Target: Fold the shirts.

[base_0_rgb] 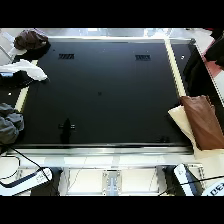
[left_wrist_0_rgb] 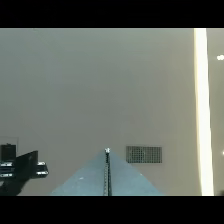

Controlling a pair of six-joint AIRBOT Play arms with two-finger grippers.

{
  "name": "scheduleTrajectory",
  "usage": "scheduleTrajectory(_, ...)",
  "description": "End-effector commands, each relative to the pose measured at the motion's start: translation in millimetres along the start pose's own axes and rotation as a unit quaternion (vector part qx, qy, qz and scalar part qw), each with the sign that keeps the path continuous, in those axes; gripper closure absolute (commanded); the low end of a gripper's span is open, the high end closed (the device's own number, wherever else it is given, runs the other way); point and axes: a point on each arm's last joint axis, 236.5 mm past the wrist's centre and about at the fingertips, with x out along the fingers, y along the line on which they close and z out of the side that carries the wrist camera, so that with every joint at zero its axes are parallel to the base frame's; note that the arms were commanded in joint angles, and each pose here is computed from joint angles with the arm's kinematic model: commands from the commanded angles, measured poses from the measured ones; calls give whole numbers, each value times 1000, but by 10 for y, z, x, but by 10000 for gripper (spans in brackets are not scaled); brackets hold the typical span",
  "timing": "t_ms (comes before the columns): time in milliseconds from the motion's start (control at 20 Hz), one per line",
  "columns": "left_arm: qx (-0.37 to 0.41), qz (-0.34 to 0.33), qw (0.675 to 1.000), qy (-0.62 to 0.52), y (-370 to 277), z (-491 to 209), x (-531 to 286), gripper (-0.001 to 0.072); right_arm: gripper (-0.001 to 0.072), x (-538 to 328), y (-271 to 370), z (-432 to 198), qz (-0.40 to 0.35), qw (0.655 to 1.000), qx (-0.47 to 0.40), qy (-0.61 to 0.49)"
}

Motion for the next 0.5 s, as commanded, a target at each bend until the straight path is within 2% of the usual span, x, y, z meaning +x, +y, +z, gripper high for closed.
scheduleTrajectory(0,-3,-3,1000,-1,-12,5,4,696,445,-134,1426,62,215,965,-137,-54)
scheduleTrajectory(250,-3,-3,1000,-1,-11,4,4,695,445,262,2074,-515,228,933,-278,-5)
scheduleTrajectory(450,-3,-3,1000,-1,-11,4,4,695,445,384,2319,-867,239,911,-336,26)
